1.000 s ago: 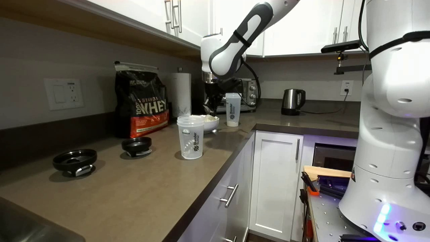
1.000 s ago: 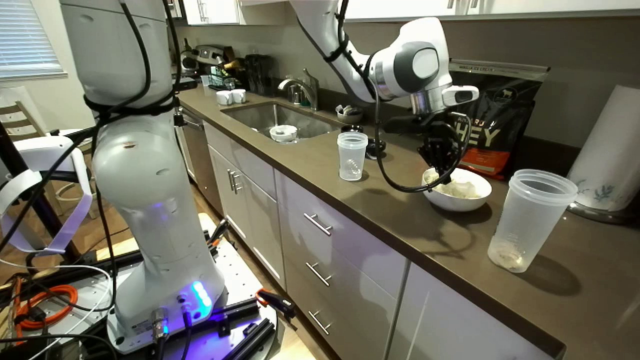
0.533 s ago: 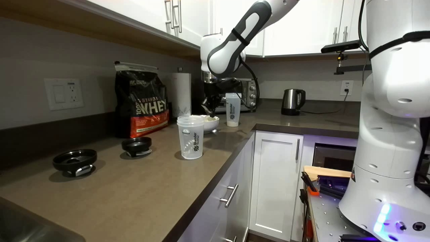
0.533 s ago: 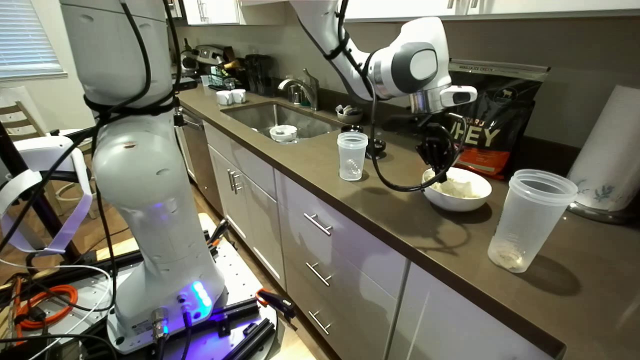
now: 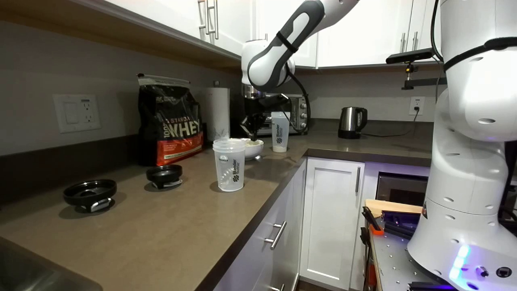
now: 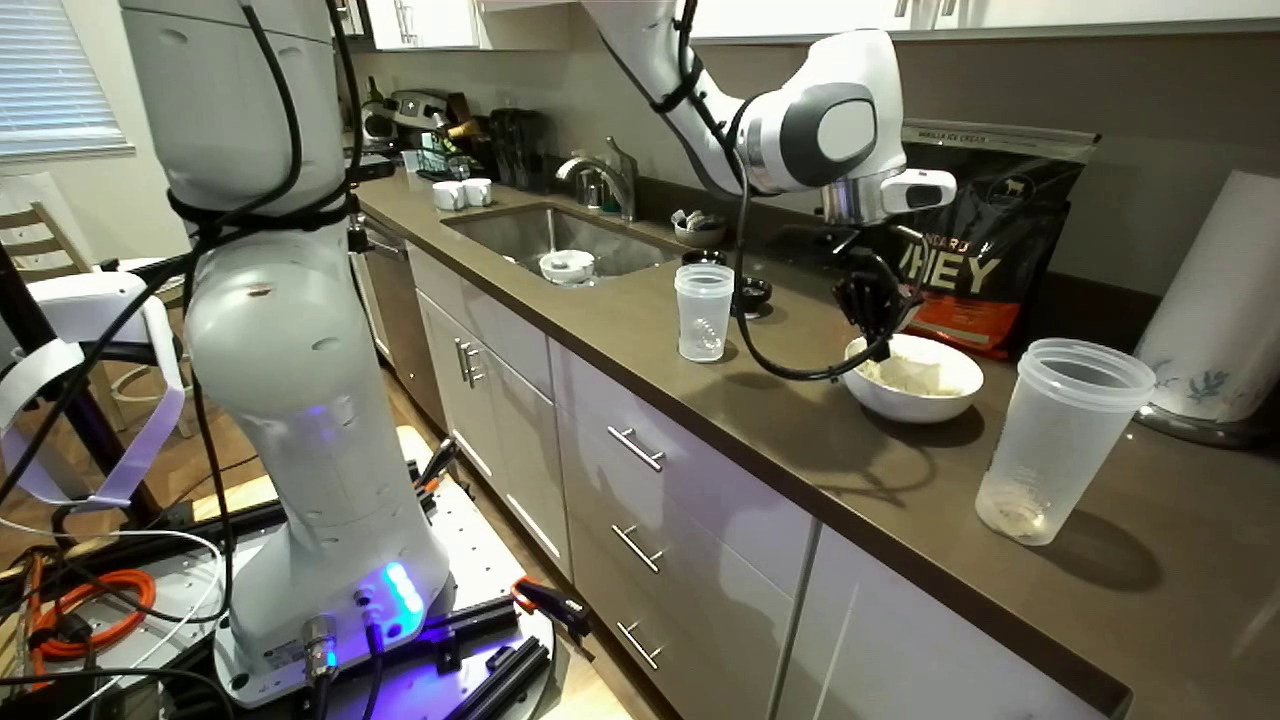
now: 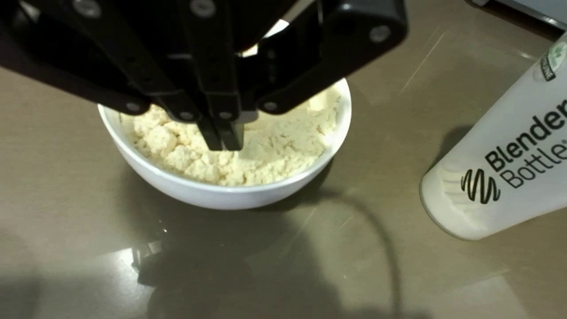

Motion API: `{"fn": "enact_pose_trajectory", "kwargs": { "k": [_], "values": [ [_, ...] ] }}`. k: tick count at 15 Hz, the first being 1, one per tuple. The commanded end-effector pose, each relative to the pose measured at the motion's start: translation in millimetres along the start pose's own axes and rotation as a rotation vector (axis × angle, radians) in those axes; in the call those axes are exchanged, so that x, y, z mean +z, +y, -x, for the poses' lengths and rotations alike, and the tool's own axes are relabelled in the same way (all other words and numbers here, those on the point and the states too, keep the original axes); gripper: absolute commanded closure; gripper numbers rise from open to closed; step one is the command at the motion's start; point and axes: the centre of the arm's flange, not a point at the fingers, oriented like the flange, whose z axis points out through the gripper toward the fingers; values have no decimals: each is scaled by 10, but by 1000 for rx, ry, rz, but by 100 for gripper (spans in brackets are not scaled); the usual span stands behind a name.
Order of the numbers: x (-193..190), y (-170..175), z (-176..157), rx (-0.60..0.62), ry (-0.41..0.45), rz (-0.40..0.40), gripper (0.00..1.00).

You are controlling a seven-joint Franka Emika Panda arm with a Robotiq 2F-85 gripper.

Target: Transfer one spoon of contents to the left cup

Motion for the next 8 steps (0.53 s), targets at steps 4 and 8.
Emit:
{"fn": "enact_pose_trajectory", "kwargs": {
  "k": [4,8],
  "values": [
    [-136,112,-125,61,23,-65,98],
    [-180,133,-149,66,26,-76,98]
  ]
}}
